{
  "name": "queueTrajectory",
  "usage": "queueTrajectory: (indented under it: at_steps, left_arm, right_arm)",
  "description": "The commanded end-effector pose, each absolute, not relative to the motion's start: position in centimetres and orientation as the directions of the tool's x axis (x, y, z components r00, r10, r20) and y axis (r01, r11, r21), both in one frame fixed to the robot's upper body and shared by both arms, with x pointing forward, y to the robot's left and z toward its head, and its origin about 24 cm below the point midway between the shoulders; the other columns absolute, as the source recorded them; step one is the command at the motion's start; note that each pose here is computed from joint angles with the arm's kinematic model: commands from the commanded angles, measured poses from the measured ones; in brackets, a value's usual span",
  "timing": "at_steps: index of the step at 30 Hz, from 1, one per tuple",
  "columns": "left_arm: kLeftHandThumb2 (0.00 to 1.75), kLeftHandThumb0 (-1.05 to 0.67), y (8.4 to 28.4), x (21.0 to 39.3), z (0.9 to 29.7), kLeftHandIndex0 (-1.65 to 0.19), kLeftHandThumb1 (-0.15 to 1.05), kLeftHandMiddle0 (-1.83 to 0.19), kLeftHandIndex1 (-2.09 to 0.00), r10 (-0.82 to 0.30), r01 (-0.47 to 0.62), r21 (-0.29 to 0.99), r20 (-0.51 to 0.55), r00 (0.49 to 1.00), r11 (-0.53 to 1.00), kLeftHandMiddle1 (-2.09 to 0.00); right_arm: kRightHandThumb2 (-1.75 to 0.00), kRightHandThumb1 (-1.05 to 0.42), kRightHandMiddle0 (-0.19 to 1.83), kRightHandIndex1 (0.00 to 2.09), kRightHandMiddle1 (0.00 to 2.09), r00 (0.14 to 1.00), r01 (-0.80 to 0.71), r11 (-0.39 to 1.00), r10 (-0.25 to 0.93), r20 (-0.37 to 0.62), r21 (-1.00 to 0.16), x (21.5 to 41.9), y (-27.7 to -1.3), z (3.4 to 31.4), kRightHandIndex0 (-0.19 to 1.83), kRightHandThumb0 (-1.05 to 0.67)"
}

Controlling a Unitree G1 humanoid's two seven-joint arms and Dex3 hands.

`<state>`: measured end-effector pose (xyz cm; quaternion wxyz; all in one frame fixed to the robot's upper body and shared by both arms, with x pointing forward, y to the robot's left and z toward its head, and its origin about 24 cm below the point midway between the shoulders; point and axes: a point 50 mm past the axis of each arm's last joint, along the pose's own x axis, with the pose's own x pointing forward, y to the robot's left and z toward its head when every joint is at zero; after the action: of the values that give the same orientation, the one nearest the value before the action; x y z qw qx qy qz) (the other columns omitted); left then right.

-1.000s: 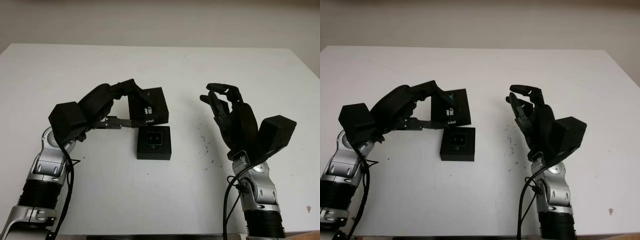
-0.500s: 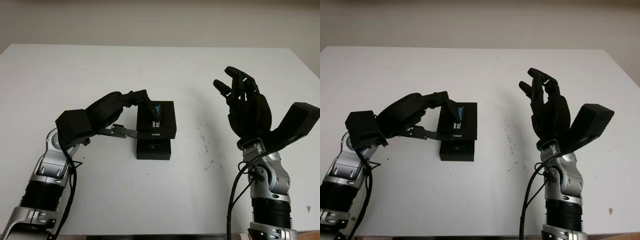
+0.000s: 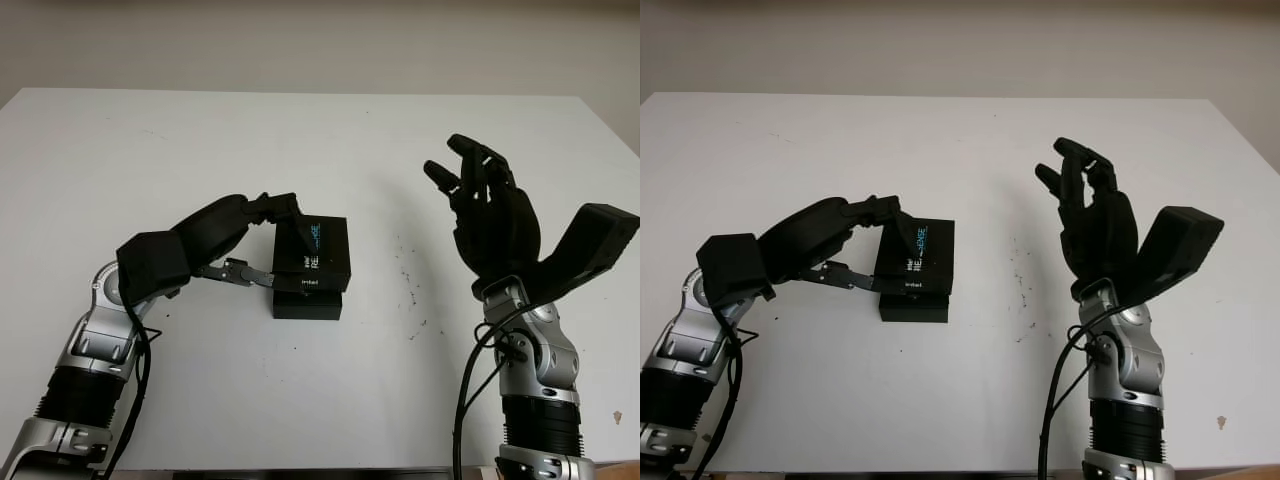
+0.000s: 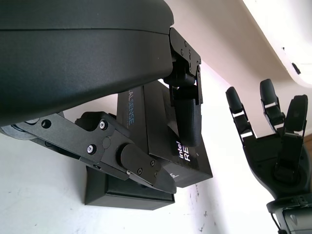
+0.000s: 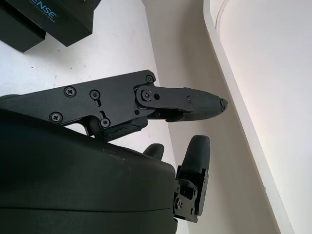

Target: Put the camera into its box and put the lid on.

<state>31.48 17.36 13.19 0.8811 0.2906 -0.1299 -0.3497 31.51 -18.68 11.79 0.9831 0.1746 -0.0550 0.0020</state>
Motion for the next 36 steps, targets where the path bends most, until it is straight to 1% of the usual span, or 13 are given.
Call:
queueTrajectory:
  at_steps: [1,5,10,15,20,28,33,36]
  left_arm:
    - [0.06,-0.20,17.4,31.1,12.6,-0.27,1.02,-0.42,-1.48,-0.697,0.552,0.604,0.008,0.717,0.574,-1.52]
    - [0.05,-0.20,17.3,30.9,12.2,-0.28,1.02,-0.44,-1.47,-0.706,0.565,0.596,0.004,0.708,0.571,-1.53]
    - [0.05,-0.22,17.1,30.7,11.7,-0.29,1.01,-0.46,-1.48,-0.706,0.571,0.604,-0.020,0.708,0.556,-1.56]
    - [0.05,-0.23,17.0,30.6,11.6,-0.29,1.02,-0.44,-1.48,-0.710,0.581,0.603,-0.035,0.703,0.546,-1.58]
    - [0.05,-0.23,17.0,30.5,11.5,-0.29,1.01,-0.44,-1.47,-0.711,0.586,0.612,-0.055,0.701,0.531,-1.58]
    - [0.05,-0.23,16.9,30.4,11.5,-0.30,1.01,-0.44,-1.46,-0.705,0.584,0.627,-0.075,0.705,0.516,-1.60]
    - [0.05,-0.21,17.3,30.4,11.3,-0.30,1.01,-0.44,-1.47,-0.699,0.563,0.645,-0.062,0.712,0.516,-1.62]
    - [0.05,-0.19,17.4,30.5,11.2,-0.30,1.01,-0.44,-1.48,-0.690,0.557,0.653,-0.072,0.720,0.512,-1.61]
  right_arm:
    - [-0.39,-1.05,-0.17,1.12,1.49,0.991,-0.031,0.942,-0.015,0.133,0.334,31.4,-18.8,12.3,-0.11,-0.61]
    - [-0.40,-1.05,-0.18,1.09,1.46,0.991,-0.043,0.944,0.000,0.131,0.326,31.3,-18.8,12.1,-0.13,-0.61]
    - [-0.37,-1.05,-0.12,1.08,1.46,0.992,-0.038,0.949,-0.003,0.129,0.314,31.3,-18.7,11.9,-0.08,-0.63]
    - [-0.38,-1.05,-0.14,1.06,1.41,0.992,-0.035,0.950,-0.003,0.122,0.311,31.3,-18.6,11.9,-0.08,-0.62]
    - [-0.39,-1.05,-0.15,1.06,1.41,0.992,-0.038,0.952,-0.001,0.125,0.302,31.2,-18.6,11.8,-0.08,-0.62]
    - [-0.41,-1.05,-0.17,1.04,1.39,0.993,-0.036,0.951,-0.002,0.122,0.306,31.2,-18.7,11.8,-0.10,-0.60]
    - [-0.40,-1.05,-0.16,1.03,1.40,0.992,-0.037,0.951,-0.001,0.123,0.307,31.2,-18.7,11.8,-0.09,-0.60]
    - [-0.40,-1.05,-0.16,1.03,1.40,0.993,-0.037,0.951,0.000,0.120,0.308,31.1,-18.7,11.8,-0.10,-0.61]
